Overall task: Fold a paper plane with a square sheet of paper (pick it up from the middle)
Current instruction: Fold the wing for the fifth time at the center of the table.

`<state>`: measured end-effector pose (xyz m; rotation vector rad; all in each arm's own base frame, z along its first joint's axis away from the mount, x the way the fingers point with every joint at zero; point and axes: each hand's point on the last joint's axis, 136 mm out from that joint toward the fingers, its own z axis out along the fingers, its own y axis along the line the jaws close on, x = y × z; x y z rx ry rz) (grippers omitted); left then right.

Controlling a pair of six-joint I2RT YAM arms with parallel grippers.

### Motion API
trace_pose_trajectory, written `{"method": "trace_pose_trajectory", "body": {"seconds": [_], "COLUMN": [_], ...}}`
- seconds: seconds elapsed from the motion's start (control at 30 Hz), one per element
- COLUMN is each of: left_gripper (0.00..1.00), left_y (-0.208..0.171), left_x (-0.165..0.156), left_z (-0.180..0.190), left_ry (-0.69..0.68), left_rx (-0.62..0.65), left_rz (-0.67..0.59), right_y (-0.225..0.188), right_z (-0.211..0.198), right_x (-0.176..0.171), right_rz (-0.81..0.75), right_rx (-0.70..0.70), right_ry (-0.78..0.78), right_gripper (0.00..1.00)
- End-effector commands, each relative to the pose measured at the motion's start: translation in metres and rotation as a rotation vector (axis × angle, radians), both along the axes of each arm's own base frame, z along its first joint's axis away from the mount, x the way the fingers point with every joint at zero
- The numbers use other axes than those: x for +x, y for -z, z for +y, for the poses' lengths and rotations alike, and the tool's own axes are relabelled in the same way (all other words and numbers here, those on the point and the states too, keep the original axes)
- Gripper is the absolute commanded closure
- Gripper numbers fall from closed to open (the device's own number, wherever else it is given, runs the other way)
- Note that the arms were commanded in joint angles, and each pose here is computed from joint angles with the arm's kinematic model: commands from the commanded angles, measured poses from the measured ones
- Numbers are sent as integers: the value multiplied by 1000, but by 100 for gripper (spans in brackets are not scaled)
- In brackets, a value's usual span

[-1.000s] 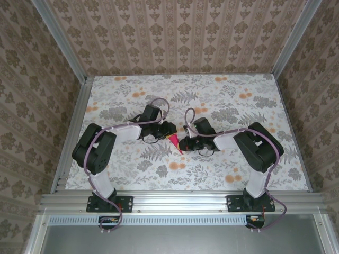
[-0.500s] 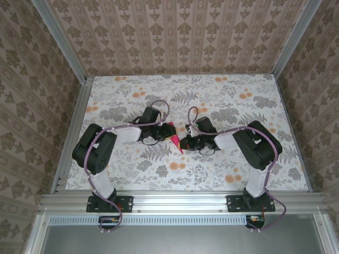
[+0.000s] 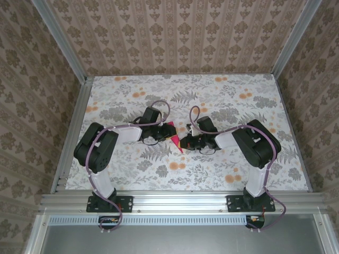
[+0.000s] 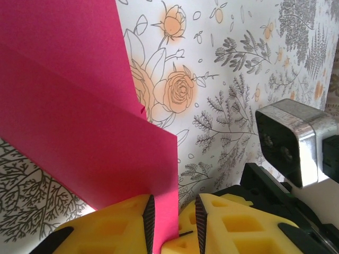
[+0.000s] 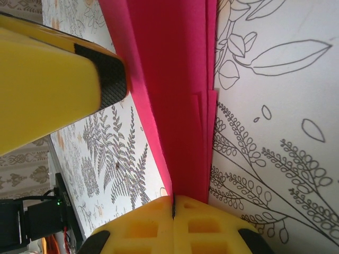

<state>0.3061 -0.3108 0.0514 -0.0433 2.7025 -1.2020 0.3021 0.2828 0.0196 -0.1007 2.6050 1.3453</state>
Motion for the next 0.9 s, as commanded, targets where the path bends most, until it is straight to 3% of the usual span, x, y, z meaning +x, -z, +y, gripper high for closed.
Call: {"method": "trace_pose_trajectory", "body": {"seconds": [0.0,0.87], "left_gripper": [71,71], "left_y": [1,21], "left_x": [3,5], "left_z": [-5,-1], "left_ry": [30,25], "left_rx": [10,59], "left_rz": [-21,13], "right_y": [15,21], "right_z": [-6,-8], "right_x": [-2,-7], "right_rz": [32,61], "right_rx": [-24,-34], "right_ry": [17,7], "right_gripper": [95,94]}}
